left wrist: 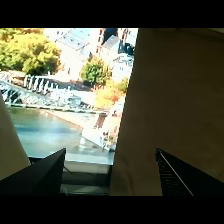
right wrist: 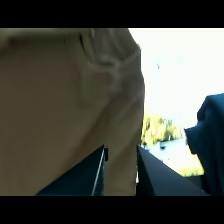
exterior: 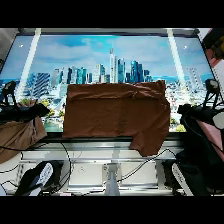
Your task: Fold the clothes and pants, and hang the long-sleeved shirts on hangers.
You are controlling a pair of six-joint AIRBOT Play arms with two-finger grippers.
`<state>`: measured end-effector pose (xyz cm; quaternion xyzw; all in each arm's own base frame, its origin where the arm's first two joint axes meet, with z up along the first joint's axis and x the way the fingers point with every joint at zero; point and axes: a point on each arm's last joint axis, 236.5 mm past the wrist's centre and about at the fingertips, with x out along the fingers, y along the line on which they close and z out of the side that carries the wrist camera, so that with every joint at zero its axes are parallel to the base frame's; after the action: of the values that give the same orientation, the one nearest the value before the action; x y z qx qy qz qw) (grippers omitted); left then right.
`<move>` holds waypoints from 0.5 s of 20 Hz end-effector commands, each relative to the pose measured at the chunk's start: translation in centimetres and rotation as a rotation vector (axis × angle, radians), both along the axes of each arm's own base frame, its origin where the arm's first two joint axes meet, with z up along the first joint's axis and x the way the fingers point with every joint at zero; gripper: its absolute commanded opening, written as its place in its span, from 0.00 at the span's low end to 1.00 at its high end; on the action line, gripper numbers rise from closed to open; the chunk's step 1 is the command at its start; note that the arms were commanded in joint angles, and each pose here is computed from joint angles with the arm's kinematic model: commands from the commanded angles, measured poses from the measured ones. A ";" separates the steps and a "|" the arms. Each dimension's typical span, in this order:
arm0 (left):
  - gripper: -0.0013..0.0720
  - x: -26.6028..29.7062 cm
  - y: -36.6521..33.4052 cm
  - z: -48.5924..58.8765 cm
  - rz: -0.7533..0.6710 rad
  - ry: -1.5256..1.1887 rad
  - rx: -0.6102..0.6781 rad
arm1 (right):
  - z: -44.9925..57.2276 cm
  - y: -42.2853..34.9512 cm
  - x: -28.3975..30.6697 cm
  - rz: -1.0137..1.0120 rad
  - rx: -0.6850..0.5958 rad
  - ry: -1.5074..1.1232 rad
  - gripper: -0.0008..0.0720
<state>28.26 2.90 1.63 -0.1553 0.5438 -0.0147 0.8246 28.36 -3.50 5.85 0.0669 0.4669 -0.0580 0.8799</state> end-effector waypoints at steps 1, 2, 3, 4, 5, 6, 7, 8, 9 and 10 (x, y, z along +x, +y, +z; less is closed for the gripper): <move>0.86 0.0 -0.1 -0.1 0.000 0.000 -0.003 | 4.7 -3.0 2.4 -0.099 -0.010 -0.106 0.20; 0.86 0.0 -0.1 -0.1 0.000 0.000 -0.003 | 5.5 -4.3 2.6 -0.164 0.016 -0.119 0.03; 0.86 0.0 -0.1 -0.1 0.000 -0.001 -0.002 | 6.3 -6.0 2.5 -0.239 0.041 -0.139 0.03; 0.86 0.0 -0.1 -0.1 0.000 -0.001 -0.002 | 6.9 -7.4 2.4 -0.296 0.066 -0.150 0.03; 0.86 0.0 0.0 -0.1 0.001 -0.002 -0.002 | 7.1 -9.0 1.9 -0.352 0.087 -0.149 0.03; 0.86 0.1 0.0 0.0 0.002 -0.004 -0.001 | 6.6 -10.1 1.2 -0.389 0.113 -0.126 0.03; 0.86 0.1 0.0 0.0 0.002 -0.004 -0.001 | 5.5 -10.4 0.8 -0.410 0.175 -0.093 0.03; 0.86 0.1 0.0 0.0 0.002 -0.005 -0.001 | 4.2 -9.2 1.2 -0.413 0.286 -0.065 0.02; 0.86 0.1 0.0 0.0 0.003 -0.006 0.000 | 3.1 -6.0 2.1 -0.296 0.401 -0.031 0.02; 0.86 0.2 0.1 0.0 0.004 -0.010 0.002 | 2.5 -2.0 2.7 -0.134 0.516 0.004 0.02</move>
<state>28.34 2.90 1.59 -0.1562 0.5421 -0.0144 0.8256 30.02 -11.07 9.10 0.2464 0.4380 -0.1406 0.8530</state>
